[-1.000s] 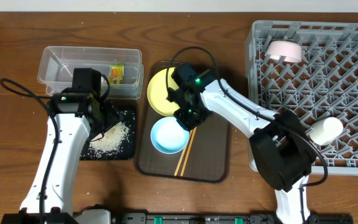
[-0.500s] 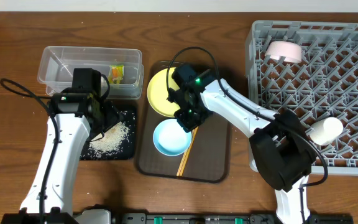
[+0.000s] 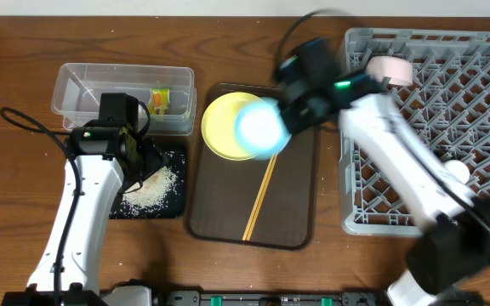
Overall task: Sort waste into correct bins and load items into the dishwasher rack
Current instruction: 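Carry the blue bowl right and place it in the rack, then move the right gripper to the chopsticks and grasp one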
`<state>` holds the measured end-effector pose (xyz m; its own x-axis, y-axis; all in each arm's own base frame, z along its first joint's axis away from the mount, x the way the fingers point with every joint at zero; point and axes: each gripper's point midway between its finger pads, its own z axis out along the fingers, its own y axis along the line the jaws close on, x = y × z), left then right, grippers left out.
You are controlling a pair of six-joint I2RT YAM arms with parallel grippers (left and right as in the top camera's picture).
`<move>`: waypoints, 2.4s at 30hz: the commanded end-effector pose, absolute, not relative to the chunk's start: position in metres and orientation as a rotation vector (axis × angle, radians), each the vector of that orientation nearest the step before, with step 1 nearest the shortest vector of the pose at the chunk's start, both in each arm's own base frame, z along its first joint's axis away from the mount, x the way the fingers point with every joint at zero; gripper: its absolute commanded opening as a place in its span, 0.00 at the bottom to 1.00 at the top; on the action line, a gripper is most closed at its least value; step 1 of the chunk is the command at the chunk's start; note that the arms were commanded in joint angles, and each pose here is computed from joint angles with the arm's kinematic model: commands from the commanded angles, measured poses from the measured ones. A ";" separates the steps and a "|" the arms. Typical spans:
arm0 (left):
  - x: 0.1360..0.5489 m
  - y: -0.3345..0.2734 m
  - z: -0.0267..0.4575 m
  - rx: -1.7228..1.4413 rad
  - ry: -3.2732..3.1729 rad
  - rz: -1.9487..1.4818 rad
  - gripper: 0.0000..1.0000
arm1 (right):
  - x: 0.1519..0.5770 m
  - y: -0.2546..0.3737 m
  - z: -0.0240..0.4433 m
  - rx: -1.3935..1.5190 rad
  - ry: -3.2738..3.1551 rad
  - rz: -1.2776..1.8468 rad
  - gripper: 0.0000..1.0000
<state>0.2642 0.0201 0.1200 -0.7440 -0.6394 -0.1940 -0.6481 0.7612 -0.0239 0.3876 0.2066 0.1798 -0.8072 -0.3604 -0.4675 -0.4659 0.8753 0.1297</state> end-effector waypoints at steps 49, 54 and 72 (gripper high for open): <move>0.268 0.023 0.122 -1.028 2.751 0.074 0.90 | 0.461 -0.169 0.171 0.420 2.323 -1.315 0.01; 0.268 0.023 0.122 -1.028 2.751 0.074 0.90 | 0.463 -0.150 0.164 0.392 2.352 -1.260 0.01; 0.268 0.023 0.122 -1.028 2.752 0.075 0.90 | 0.445 -0.087 0.134 0.370 2.608 -0.812 0.49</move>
